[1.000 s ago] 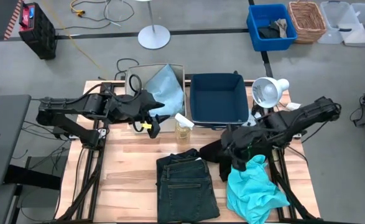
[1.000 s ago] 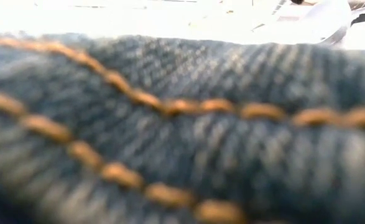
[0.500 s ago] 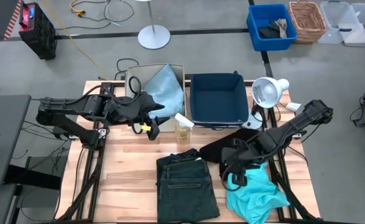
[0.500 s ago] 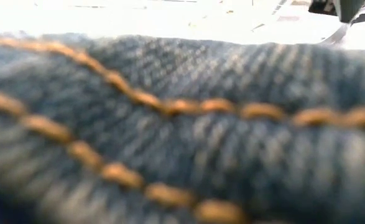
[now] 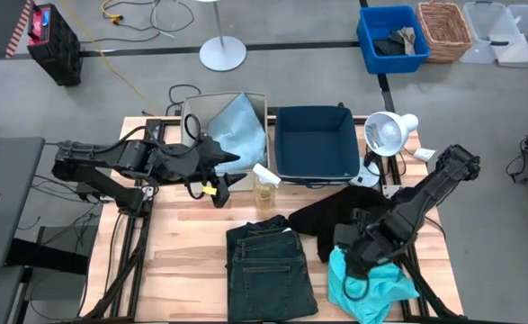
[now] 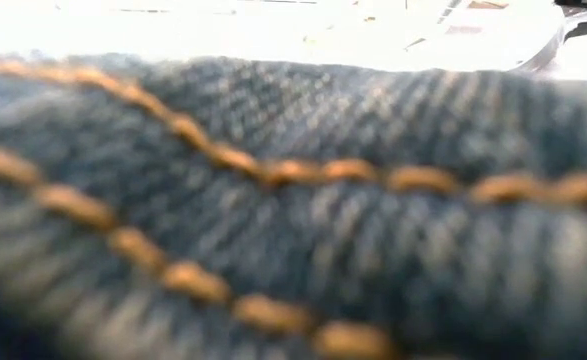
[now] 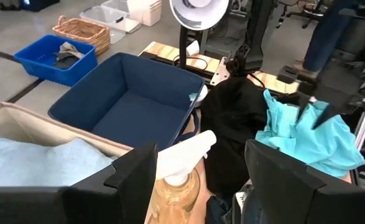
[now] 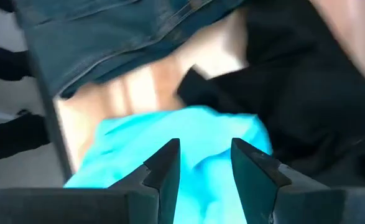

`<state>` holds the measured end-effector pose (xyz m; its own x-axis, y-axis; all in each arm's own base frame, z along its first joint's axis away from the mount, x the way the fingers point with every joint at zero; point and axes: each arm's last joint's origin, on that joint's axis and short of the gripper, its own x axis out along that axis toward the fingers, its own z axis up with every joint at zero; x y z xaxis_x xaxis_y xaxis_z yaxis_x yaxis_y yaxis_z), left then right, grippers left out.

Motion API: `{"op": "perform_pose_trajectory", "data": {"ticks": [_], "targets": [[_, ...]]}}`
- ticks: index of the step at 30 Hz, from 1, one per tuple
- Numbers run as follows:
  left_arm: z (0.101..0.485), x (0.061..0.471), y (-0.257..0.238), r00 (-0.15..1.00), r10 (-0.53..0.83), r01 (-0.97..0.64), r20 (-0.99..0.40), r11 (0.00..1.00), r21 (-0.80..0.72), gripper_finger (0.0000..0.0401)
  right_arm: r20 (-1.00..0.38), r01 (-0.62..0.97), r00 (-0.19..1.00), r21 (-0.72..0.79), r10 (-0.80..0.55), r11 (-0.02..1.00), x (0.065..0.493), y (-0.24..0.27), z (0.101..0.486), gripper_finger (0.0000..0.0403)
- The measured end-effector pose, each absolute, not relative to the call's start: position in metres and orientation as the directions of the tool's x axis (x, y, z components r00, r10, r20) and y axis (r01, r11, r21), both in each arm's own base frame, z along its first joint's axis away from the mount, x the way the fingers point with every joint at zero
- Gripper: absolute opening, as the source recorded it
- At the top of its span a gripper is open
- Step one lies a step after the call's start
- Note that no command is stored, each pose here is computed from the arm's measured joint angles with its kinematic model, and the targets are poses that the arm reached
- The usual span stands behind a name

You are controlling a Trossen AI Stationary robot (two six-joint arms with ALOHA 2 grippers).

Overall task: Sort clothes
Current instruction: Put the blue shorts into the white laundry organizer

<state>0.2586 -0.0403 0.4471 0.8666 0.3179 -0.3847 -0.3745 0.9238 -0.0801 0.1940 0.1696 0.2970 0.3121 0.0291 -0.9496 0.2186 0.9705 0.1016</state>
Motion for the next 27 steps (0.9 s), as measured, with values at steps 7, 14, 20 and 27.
{"op": "perform_pose_trajectory", "data": {"ticks": [7, 14, 20, 27], "targets": [[0.448, 0.256, -0.056, 0.886, 0.266, -0.308, -0.381, 0.95, -0.053, 0.0238, -0.963, 0.302, 0.269, 0.109, 0.024, 0.947, 0.169, 0.188, 0.295, 0.0169], [0.448, 0.253, -0.066, 0.888, 0.272, -0.305, -0.37, 0.952, -0.033, 0.0238, -0.969, 0.375, 0.245, 0.115, 0.021, 0.92, 0.148, 0.2, 0.295, 0.0218], [0.448, 0.252, -0.07, 0.891, 0.265, -0.296, -0.368, 0.955, -0.031, 0.0238, -0.973, 0.366, 0.232, 0.099, 0.013, 0.925, 0.139, 0.205, 0.294, 0.0234], [0.448, 0.252, -0.07, 0.892, 0.262, -0.297, -0.368, 0.954, -0.041, 0.0238, -0.981, 0.31, 0.186, 0.011, -0.049, 0.951, 0.139, 0.22, 0.276, 0.0234]]}}
